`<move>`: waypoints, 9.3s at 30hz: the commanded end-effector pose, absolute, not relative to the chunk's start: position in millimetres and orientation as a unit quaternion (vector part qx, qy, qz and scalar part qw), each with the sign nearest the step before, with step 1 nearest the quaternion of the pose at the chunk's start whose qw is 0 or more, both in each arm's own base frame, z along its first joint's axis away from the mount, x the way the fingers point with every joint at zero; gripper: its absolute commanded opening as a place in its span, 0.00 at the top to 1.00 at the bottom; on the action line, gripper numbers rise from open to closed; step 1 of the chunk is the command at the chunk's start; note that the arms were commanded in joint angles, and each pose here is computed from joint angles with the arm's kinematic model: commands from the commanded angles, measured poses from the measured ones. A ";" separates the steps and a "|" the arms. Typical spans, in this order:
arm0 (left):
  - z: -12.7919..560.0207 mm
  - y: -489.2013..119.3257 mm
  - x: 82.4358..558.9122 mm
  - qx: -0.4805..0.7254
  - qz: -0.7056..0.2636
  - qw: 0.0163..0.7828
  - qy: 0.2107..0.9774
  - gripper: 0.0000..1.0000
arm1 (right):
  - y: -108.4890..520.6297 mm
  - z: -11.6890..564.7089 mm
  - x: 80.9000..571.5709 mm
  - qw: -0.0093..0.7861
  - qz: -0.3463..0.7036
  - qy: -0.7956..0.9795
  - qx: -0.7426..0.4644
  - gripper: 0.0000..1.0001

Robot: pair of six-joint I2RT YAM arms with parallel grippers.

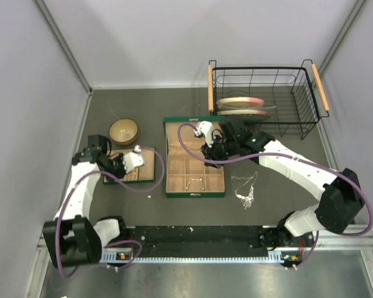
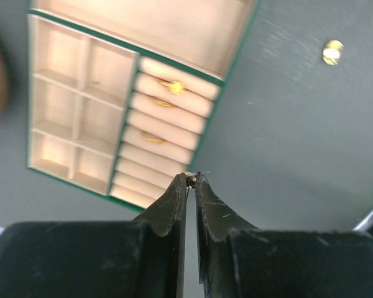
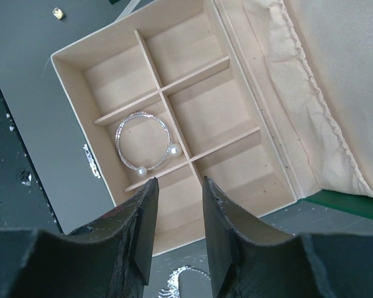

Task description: Organize the mixed jewelry

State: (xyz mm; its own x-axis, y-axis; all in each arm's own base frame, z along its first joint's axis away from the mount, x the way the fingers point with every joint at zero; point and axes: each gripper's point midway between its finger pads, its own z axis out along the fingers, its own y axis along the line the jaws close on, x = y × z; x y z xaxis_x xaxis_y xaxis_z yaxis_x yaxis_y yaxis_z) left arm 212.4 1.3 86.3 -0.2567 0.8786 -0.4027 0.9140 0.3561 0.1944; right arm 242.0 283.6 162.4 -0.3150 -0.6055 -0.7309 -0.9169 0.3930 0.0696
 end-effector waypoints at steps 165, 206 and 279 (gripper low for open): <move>34.1 -106.2 186.7 0.590 -0.075 0.163 0.787 1.00 | 259.9 186.0 263.3 0.367 0.220 0.775 -0.466 0.57; 49.0 39.0 330.4 0.336 0.004 0.216 0.916 1.00 | 255.8 181.2 265.9 0.361 0.222 0.778 -0.465 0.57; 174.9 -94.3 235.0 0.393 -0.161 0.349 0.835 0.62 | 101.2 98.5 200.1 0.263 0.032 0.802 -0.535 0.46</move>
State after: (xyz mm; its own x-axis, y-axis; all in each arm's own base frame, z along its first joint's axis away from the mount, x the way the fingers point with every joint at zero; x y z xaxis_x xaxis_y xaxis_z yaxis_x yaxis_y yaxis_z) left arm 235.4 -82.0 179.4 -0.4353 0.5508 -0.7121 0.7643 0.6441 0.0309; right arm 201.5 115.5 108.2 -0.2920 -0.8218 -0.4892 -0.8594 0.4499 -0.2428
